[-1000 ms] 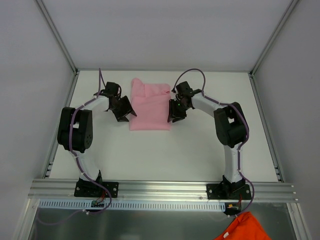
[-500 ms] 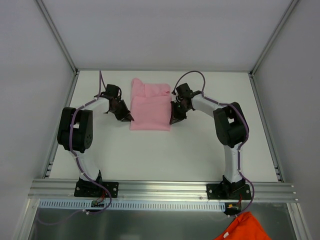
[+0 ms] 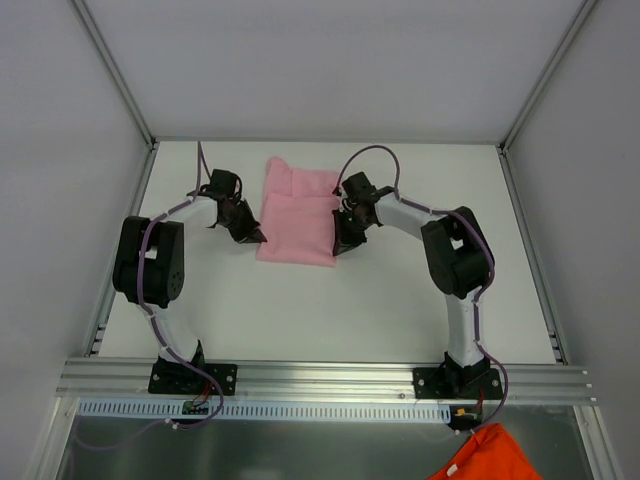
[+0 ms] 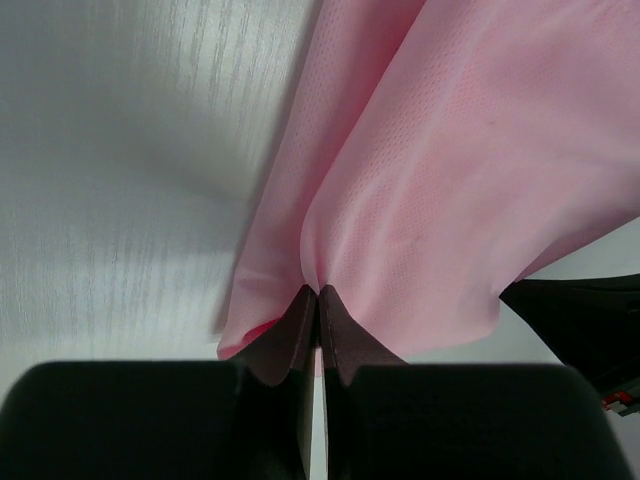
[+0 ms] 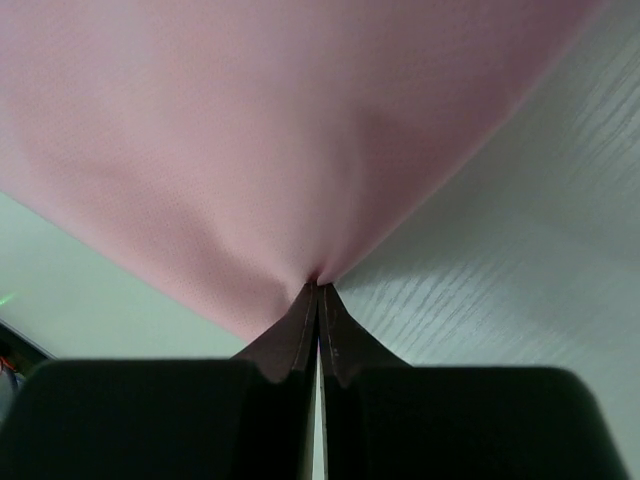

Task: Fold and stack the t-shirts
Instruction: Fold the folded rectangular tshirt in 1/3 of the way, then grab one side of the 2/3 rectangular tshirt with both arms

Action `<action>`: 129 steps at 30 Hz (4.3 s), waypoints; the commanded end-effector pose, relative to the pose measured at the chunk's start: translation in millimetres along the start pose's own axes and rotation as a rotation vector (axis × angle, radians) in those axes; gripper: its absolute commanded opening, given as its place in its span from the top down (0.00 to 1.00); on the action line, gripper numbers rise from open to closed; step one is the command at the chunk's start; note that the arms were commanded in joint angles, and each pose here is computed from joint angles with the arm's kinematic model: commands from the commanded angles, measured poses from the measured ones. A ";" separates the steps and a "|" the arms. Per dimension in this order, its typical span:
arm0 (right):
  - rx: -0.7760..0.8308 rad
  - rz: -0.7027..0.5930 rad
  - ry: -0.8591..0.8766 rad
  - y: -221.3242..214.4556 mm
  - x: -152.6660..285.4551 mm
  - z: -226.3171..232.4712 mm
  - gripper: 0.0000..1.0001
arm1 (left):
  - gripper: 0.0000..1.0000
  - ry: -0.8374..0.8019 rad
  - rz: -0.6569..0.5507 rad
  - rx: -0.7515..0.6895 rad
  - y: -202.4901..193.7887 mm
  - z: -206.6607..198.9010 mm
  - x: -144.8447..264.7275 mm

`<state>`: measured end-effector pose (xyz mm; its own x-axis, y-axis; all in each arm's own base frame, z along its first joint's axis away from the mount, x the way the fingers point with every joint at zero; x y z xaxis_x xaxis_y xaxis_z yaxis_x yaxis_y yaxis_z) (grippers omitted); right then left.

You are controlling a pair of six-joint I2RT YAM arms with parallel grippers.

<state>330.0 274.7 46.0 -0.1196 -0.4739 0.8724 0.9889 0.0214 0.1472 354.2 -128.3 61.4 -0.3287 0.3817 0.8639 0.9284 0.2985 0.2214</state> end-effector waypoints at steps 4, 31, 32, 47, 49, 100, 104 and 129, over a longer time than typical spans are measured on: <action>0.113 -0.102 0.010 20.8 44.1 25.7 0.99 | 1.00 -0.054 -0.061 -0.024 3.3 -11.3 23.0; 0.184 -0.112 -0.044 -5.5 58.1 10.9 0.99 | 1.00 -0.084 -0.091 -0.045 -11.9 -18.6 38.2; 0.184 -0.108 -0.043 -6.7 58.1 10.6 0.99 | 1.00 -0.087 -0.093 -0.047 -13.2 -19.5 39.1; 0.199 -0.104 -0.058 1.2 56.9 12.5 0.99 | 1.00 -0.086 -0.054 -0.063 -49.4 -22.3 35.9; 0.199 -0.093 -0.060 0.5 58.0 12.9 0.99 | 1.00 -0.076 -0.040 -0.059 -51.6 -19.4 32.1; -0.047 -0.058 0.159 -41.1 59.3 11.6 0.99 | 0.23 -0.293 -0.155 -0.093 -32.1 -68.6 80.0; -0.045 -0.043 0.183 -38.4 56.7 17.0 0.99 | 0.33 -0.312 -0.133 -0.079 -34.0 -67.1 66.4; -0.041 0.032 0.118 -47.5 37.9 3.0 0.99 | 0.44 -0.172 0.057 -0.009 -74.3 -20.2 13.5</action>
<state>277.3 253.3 72.4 -0.0898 -0.5667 0.8190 0.9952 -0.0184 0.0964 286.6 -164.7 70.0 -0.3151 0.5598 0.7664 0.9405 0.2922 0.1733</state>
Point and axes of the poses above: each gripper's point midway between its finger pads, its own x axis back along the fingers, its own z axis along the line the jaws close on, y = z × x, the point moved 3 cm from there along x, back along the fingers, and after that the axes turned 11 degrees about -x, right-handed, at the moved point
